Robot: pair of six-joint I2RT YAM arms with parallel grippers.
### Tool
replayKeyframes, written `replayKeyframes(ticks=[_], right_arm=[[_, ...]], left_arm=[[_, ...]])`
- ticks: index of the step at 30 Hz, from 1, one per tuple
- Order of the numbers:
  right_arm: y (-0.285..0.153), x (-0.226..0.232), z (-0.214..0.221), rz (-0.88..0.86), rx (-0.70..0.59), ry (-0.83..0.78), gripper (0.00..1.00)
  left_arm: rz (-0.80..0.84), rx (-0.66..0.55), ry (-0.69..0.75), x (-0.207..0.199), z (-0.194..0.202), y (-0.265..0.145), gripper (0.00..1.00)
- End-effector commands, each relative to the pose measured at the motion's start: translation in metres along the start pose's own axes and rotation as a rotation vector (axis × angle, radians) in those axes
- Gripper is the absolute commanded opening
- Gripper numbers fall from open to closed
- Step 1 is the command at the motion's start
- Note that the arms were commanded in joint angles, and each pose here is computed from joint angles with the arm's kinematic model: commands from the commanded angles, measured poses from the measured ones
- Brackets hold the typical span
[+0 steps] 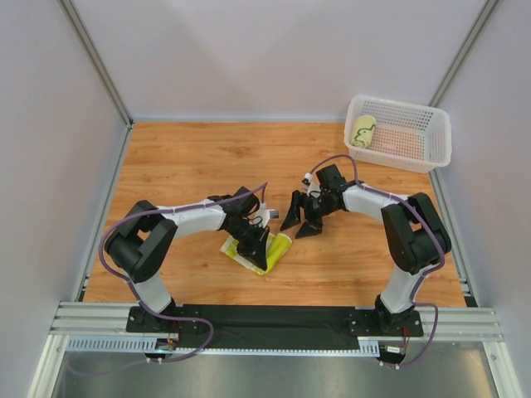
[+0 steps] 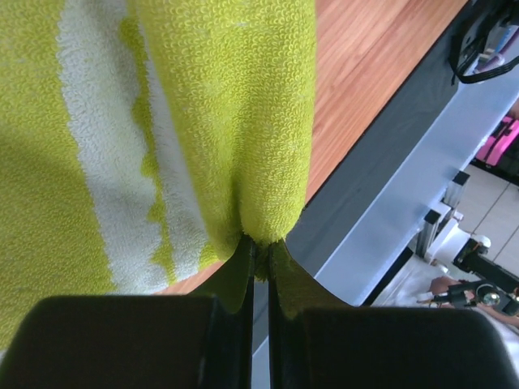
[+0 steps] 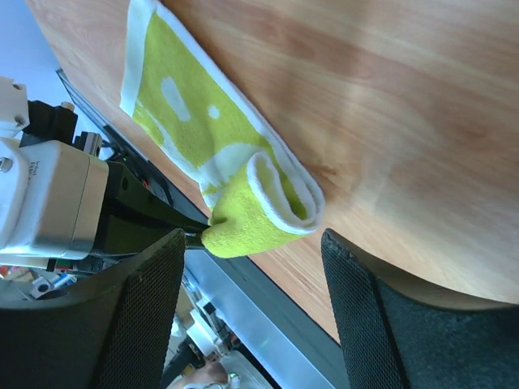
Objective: Roll the towels
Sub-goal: Roll the towel
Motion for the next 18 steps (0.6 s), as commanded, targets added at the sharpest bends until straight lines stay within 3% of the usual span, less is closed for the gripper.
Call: replayKeyframes(ticks=[1, 13, 18], right_arm=[[0.010, 0.007, 0.008, 0.017, 0.019, -0.032, 0.69], [0.031, -0.012, 0.036, 0.094, 0.135, 0.014, 0.65], [0.034, -0.015, 0.037, 0.096, 0.124, 0.029, 0.66]], left_arm=[[-0.021, -0.033, 0.038, -0.005, -0.012, -0.001, 0.00], [-0.095, -0.075, 0.033, 0.001, -0.017, 0.005, 0.00], [-0.111, -0.069, 0.053, -0.001, -0.017, 0.010, 0.00]])
Point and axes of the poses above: each gripper's point midway between its finger pads, its own y axis out along the fingers, its own x axis along the line the jaws close on, z = x × y, the point moved 1 cm from there along -y, back along the fingers, and after that the axes turned 6 degrees about -y, right-handed, at the moved point
